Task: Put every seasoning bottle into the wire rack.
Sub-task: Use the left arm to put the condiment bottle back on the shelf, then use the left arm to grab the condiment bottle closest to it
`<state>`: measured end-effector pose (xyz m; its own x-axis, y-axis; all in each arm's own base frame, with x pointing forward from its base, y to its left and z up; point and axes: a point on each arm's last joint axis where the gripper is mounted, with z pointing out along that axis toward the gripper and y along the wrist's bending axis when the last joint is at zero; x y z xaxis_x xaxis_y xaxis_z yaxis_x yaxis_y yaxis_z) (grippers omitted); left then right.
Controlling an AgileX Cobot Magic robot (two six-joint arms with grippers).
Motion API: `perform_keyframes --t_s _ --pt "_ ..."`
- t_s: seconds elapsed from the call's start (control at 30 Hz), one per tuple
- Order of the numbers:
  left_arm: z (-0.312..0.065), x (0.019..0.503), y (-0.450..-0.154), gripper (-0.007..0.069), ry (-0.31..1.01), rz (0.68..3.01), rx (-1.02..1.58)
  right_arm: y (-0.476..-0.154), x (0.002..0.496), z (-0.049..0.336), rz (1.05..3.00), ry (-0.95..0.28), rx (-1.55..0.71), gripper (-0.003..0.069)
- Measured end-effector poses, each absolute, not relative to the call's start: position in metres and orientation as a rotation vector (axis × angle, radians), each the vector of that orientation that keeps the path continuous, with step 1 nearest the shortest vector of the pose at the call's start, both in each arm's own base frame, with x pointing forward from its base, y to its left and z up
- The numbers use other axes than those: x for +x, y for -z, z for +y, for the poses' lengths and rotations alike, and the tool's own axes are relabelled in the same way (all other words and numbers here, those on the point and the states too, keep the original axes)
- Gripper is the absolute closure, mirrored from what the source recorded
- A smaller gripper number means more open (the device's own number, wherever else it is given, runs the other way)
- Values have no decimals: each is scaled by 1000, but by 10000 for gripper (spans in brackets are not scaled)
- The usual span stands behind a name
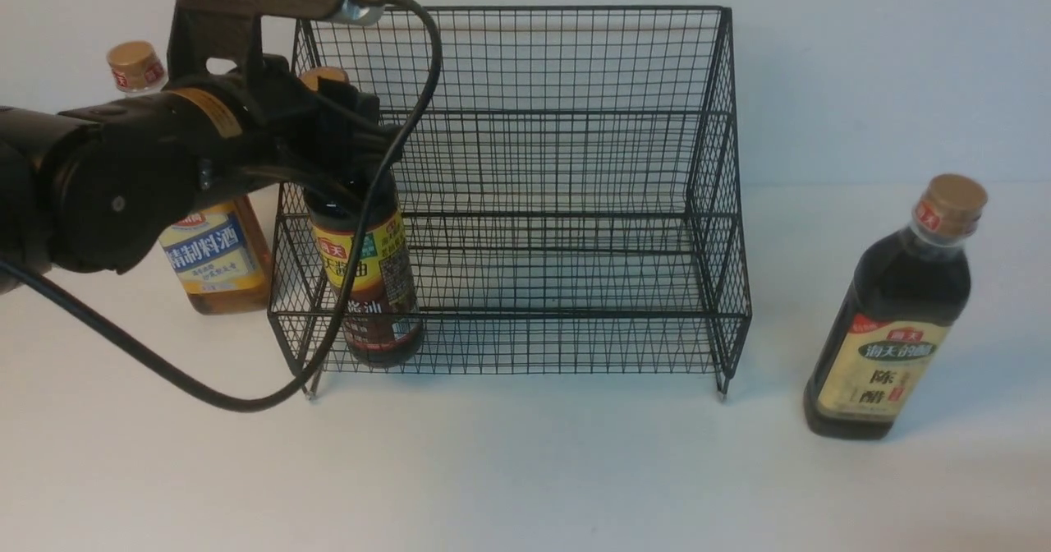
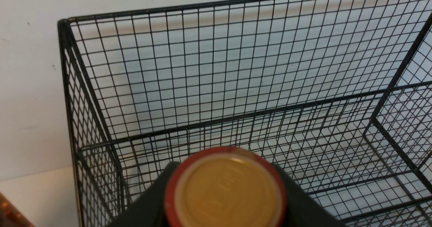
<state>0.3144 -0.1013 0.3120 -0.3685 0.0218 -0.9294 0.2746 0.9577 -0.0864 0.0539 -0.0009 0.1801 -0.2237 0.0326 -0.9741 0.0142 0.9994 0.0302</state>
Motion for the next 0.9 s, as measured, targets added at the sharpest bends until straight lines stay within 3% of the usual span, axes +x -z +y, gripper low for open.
perform_keyframes --t_s 0.37,0.73,0.9 --pt "-100 311 -324 74 277 1880 206 -180 54 -1 1796 -18 35 671" --pt "-80 265 -389 64 279 1667 184 -180 54 -1 1796 -18 36 671" --pt "-37 253 -407 141 177 1626 66 -180 54 -1 1796 -18 36 671"
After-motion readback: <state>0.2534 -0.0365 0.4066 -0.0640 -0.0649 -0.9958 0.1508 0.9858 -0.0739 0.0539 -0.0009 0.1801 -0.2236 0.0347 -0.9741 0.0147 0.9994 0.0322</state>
